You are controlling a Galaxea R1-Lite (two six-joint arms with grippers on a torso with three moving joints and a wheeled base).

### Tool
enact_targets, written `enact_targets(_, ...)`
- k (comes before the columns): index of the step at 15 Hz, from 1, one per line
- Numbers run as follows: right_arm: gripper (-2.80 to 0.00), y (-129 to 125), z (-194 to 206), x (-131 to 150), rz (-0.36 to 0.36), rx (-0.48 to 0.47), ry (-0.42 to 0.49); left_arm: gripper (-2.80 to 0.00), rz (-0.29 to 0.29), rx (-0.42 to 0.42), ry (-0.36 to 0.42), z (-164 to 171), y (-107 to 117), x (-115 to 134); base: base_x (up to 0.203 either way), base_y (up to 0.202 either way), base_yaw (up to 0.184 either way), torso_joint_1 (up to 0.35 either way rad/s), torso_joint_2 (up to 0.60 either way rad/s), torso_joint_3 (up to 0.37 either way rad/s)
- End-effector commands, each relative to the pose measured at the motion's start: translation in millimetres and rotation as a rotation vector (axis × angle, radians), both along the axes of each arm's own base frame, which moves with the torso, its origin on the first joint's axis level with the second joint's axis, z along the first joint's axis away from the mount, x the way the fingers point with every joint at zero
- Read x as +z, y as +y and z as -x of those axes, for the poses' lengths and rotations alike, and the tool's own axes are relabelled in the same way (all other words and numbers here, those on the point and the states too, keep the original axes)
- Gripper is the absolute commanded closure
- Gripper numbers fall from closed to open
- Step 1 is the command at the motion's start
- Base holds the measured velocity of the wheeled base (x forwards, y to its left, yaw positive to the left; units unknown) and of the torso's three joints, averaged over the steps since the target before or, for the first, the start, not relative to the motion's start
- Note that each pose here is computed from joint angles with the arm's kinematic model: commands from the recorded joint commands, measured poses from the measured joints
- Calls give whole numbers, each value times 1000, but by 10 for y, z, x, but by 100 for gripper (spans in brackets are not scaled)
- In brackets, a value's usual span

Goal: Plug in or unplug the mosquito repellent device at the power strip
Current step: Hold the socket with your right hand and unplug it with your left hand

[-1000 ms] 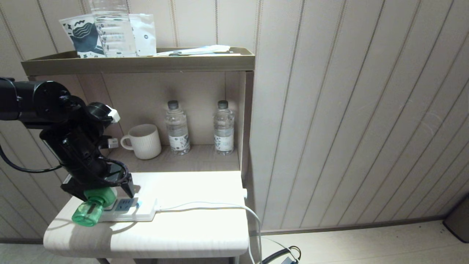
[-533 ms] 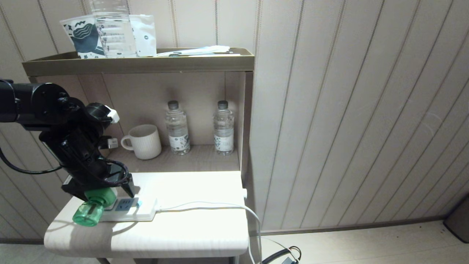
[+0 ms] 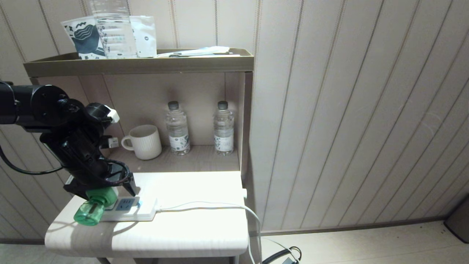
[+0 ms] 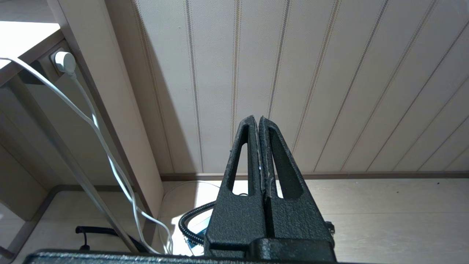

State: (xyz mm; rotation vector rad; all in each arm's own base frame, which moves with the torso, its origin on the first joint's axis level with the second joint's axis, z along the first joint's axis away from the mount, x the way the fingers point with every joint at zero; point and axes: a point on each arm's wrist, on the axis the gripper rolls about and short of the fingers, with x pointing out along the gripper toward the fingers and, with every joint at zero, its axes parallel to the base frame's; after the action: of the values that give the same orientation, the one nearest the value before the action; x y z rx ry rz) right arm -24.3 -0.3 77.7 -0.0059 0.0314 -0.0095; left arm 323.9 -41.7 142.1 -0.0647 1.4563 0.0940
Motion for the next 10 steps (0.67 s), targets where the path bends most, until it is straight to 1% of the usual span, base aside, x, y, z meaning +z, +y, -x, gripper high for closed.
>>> enact_targets(1, 0, 0, 0, 0, 0, 0, 1, -280, -5, 1, 33, -17, -6, -83, 0, 0, 0, 0, 0, 0)
enact_targets(6, 0, 0, 0, 0, 0, 0, 1, -280, -7, 1, 50, -9, -5, -125, 0, 0, 0, 0, 0, 0)
enact_targets(10, 0, 0, 0, 0, 0, 0, 1, -280, -6, 1, 37, -50, -11, -145, 0, 0, 0, 0, 0, 0)
